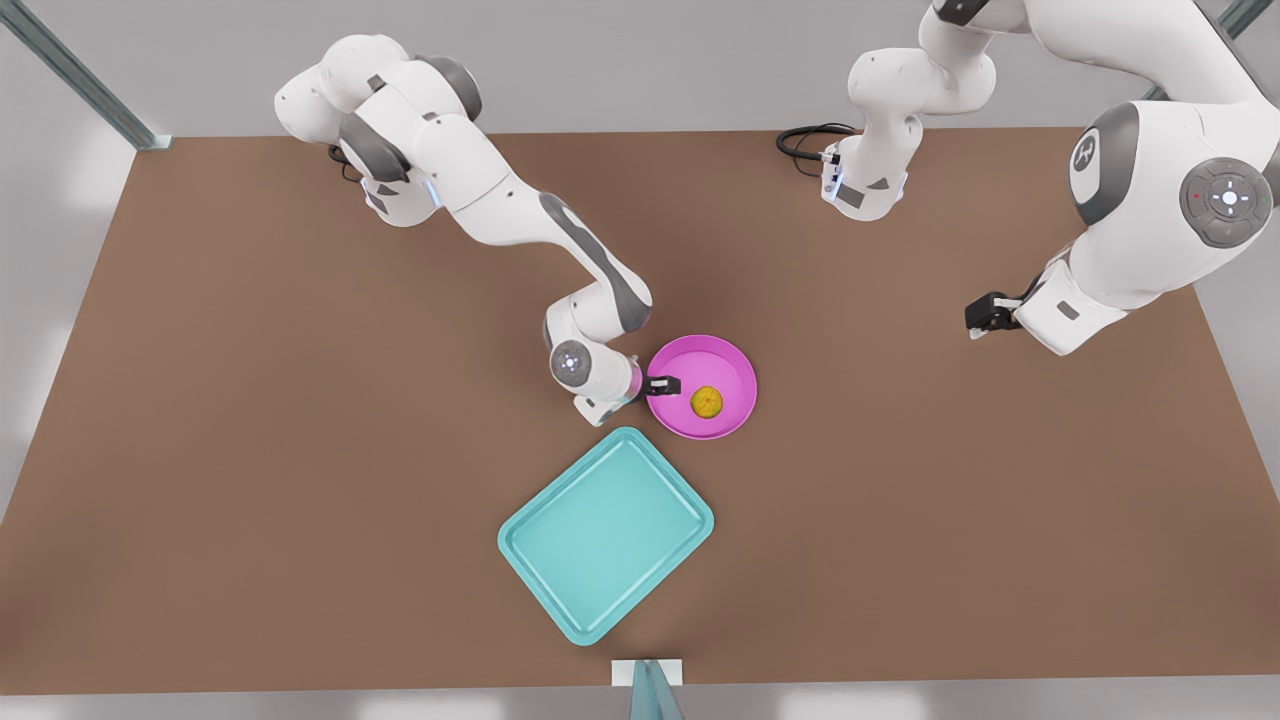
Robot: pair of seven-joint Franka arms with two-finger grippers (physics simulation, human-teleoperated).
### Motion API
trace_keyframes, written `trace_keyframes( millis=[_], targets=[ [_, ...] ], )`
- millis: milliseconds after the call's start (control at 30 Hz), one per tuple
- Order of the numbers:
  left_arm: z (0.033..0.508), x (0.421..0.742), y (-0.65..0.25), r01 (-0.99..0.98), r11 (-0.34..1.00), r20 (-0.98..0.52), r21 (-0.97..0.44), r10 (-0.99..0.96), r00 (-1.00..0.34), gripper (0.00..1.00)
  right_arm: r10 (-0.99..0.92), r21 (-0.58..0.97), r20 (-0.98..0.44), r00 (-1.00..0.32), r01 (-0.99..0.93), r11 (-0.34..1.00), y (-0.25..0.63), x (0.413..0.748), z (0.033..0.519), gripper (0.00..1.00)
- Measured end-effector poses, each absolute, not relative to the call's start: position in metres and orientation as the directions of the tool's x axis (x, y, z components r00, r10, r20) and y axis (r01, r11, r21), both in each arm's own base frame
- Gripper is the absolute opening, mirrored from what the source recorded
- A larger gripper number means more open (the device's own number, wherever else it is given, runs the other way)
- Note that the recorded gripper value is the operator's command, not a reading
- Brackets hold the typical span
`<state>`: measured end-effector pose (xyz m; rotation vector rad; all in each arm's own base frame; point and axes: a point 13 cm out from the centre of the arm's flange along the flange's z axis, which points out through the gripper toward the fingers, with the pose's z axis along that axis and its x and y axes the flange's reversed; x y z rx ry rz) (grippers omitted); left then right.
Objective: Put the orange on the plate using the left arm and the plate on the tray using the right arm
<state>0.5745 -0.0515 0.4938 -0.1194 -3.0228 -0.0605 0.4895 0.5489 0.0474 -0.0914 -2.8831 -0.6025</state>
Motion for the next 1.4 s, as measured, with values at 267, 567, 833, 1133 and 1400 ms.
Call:
trace_keyframes(
  millis=[267,567,833,1133,1400],
  targets=[
    [0.494,0.575,-0.051,0.085,0.996,0.117,0.035,0.081,-0.99,1.0,0.015,0.394,0.2,-0.98,0.095,0.914,0.552,0.49,0.047,0.6],
    [0.495,0.574,-0.051,0.089,0.995,0.116,0.035,0.084,-0.99,1.0,0.009,0.396,0.2,-0.98,0.089,0.914,0.552,0.491,0.045,0.38],
    [0.496,0.573,-0.051,0.091,0.995,0.117,0.035,0.086,-0.989,1.0,0.004,0.403,0.196,-0.981,0.084,0.911,0.552,0.495,0.05,0.29],
    [0.497,0.571,-0.05,0.092,0.995,0.119,0.036,0.087,-0.989,1.0,-0.006,0.41,0.196,-0.981,0.076,0.909,0.551,0.496,0.05,0.21],
    [0.5,0.57,-0.05,0.092,0.995,0.114,0.039,0.087,-0.99,1.0,-0.016,0.442,0.168,-0.986,0.06,0.895,0.558,0.508,0.074,0.21]
  ],
)
